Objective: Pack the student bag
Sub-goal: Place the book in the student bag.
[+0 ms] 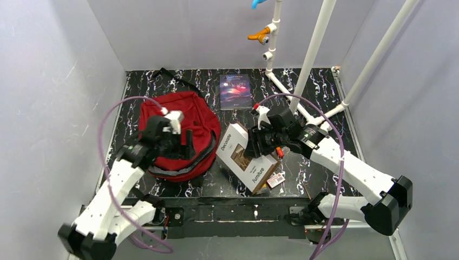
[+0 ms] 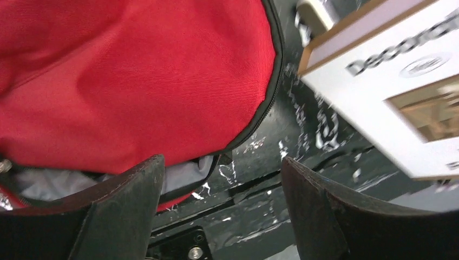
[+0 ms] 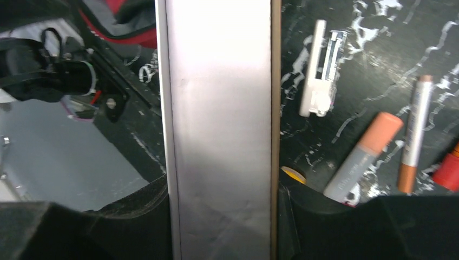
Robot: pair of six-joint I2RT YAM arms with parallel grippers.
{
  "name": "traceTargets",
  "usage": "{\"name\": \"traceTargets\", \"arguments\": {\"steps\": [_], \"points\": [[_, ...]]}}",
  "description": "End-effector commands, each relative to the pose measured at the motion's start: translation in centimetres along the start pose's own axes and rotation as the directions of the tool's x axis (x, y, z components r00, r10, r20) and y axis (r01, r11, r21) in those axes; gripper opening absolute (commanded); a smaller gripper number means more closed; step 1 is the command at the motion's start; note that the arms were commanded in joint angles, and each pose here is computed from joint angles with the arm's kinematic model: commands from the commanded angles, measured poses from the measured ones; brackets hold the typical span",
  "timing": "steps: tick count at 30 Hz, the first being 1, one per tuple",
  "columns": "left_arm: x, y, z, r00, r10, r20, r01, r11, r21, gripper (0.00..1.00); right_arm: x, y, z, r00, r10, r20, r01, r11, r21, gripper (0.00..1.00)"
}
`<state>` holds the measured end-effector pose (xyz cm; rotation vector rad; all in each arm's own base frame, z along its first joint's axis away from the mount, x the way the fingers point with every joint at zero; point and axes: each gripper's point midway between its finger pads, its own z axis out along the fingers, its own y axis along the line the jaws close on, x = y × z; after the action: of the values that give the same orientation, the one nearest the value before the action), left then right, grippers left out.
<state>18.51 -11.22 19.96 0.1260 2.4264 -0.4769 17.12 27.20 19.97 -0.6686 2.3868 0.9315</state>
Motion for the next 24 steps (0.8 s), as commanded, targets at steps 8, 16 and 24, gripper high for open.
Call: {"name": "traceTargets", "arguments": {"steps": [8, 16, 24], "points": [[-0.1, 1.0, 8.2, 0.887, 0.412, -0.208, -0.444, 0.885, -0.139, 0.70, 0.4, -0.6, -0.8, 1.000, -0.023, 0.008, 0.023, 0.999, 0.033, 0.01], [-7.3, 3.9, 4.1, 0.913, 0.398, -0.083, -0.388, 0.790, -0.475, 0.00, 0.6, 2.8, -0.3, 0.998, 0.067, -0.016, -0.069, 0.986, -0.152, 0.01], [-10.3, -7.9, -0.6, 0.784, 0.475, 0.400, -0.540, 0.839, 0.063, 0.00, -2.5, 7.8, 1.9, 0.937, 0.349, -0.016, -0.314, 0.820, -0.479, 0.01]]}}
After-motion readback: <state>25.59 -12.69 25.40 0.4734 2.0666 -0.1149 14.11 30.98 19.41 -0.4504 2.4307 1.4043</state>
